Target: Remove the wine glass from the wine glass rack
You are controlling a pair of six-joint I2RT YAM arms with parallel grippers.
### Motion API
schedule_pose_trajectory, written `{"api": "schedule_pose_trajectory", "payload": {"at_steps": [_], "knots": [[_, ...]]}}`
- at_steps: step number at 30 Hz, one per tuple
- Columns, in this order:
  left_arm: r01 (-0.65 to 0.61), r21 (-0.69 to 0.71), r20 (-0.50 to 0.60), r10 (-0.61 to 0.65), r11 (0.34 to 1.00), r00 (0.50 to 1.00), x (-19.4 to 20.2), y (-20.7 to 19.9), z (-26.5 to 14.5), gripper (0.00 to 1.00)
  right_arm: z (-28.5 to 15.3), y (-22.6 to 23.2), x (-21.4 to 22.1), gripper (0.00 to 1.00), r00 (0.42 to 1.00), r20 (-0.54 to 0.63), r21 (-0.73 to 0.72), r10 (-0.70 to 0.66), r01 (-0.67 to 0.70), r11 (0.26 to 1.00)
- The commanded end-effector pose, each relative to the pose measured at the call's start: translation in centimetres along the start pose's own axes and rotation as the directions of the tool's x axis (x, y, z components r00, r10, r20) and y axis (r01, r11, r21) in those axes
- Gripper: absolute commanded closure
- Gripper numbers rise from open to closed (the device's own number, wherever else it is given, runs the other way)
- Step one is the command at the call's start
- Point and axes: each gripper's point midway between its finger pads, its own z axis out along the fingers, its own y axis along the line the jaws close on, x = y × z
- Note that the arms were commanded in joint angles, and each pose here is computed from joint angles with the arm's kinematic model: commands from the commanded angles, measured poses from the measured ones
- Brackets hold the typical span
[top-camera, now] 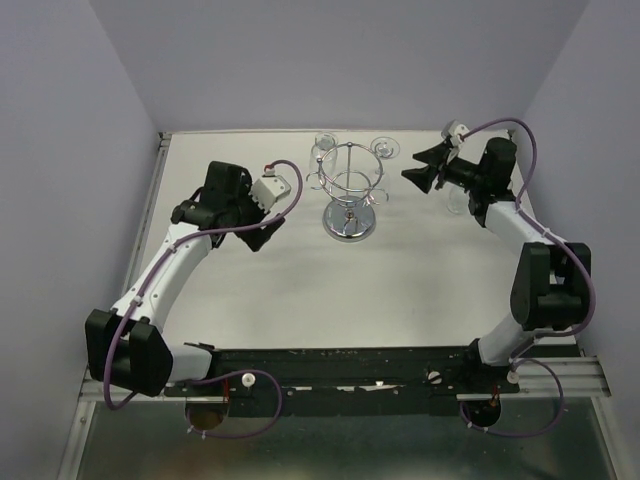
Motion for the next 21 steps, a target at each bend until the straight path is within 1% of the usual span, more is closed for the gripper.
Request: {"api": "schedule_pose_trajectory", "payload": {"at_steps": [1,2,7,11,15,21], "knots": [[-0.01,0.027,-0.109,0.013,1.0,0.994,1.0,-0.2,-1.4,0.01,1.2,0.1,-1.4,0.36,0.989,0.115,-0.054,-0.09,0.097,0.994],[-0.013,0.025,-0.12,0.016,1.0,0.993,1.2,-0.1,-1.5,0.01,2.0,0.9,-1.4,0.36,0.988,0.128,-0.076,-0.086,0.097,0.992],[-0.022,-0.006,-0.17,0.021,1.0,0.985,2.2,0.5,-1.5,0.01,4.0,1.8,-1.3,0.38,0.982,0.163,-0.106,-0.1,0.118,0.987],[-0.022,0.011,-0.173,0.024,1.0,0.985,2.4,0.1,-1.7,0.01,5.3,1.4,-0.8,0.41,0.983,0.177,-0.083,-0.053,0.068,0.994],[-0.026,0.012,-0.178,0.027,1.0,0.984,2.5,0.0,-2.0,0.01,6.2,1.4,-0.1,0.41,0.983,0.175,-0.074,-0.053,0.066,0.995],[-0.031,0.016,-0.178,0.033,0.999,0.983,2.5,-0.1,-2.2,0.01,7.1,0.9,0.6,0.42,0.986,0.166,-0.037,-0.005,0.011,0.999]]}}
